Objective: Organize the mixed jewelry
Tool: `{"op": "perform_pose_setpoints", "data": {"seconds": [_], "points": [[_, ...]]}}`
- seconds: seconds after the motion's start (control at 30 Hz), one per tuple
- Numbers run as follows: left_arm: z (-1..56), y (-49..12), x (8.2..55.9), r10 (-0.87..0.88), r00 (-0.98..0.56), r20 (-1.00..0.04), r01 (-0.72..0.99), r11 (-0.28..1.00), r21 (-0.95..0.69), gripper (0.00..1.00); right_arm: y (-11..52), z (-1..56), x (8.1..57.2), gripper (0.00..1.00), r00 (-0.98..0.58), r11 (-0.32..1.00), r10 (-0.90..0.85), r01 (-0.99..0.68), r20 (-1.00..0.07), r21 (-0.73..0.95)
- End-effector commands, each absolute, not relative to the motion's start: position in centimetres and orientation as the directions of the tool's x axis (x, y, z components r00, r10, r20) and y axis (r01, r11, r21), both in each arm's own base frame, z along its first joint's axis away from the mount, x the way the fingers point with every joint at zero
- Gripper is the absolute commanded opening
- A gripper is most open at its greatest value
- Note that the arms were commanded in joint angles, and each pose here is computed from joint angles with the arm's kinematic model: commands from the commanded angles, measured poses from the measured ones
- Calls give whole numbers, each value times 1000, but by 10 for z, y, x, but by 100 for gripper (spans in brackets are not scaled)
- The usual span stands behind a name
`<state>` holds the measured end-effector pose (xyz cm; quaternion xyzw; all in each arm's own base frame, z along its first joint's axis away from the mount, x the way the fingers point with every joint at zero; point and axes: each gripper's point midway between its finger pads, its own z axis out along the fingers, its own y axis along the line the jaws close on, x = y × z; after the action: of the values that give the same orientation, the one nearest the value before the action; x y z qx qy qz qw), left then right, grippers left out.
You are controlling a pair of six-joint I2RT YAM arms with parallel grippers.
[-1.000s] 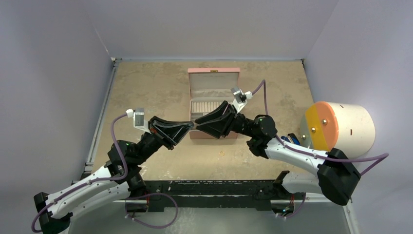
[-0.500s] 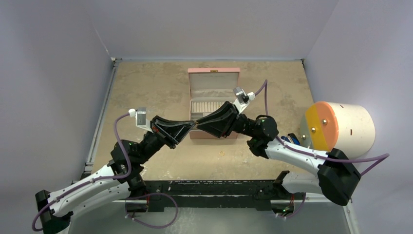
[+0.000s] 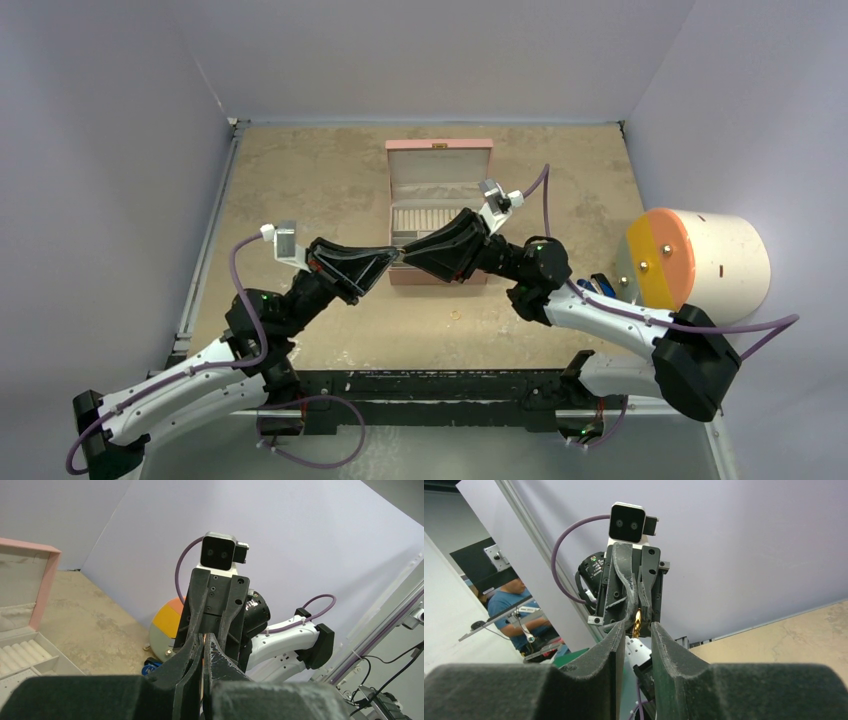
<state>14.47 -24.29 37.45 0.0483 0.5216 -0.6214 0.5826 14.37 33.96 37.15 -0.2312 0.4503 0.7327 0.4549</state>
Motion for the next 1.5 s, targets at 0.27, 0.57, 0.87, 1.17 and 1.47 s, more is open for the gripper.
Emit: {"op": "perform_pose_setpoints", "data": {"seconds": [0.27, 0.57, 0.87, 1.17, 1.47], "points": [[392, -236, 142, -716, -289, -635, 795, 190, -576, 0, 331, 395, 139, 21, -418, -181, 526, -906, -741, 382], [392, -238, 142, -712, -292, -638, 796, 189, -575, 0, 331, 394, 140, 0, -408, -166, 529, -910, -744, 381], [388, -232, 151, -721, -282, -633, 758, 237, -608, 11, 329, 394, 147, 0, -377, -88, 527, -915, -762, 393], [378, -211, 172, -656, -225, -720, 644, 454, -616, 51, 327, 369, 185, 0, -340, 232, 386, -864, -858, 447], [366, -167, 185, -487, -149, -861, 494, 718, -491, 53, 297, 327, 233, 0, -321, 626, 111, -712, -941, 317]]}}
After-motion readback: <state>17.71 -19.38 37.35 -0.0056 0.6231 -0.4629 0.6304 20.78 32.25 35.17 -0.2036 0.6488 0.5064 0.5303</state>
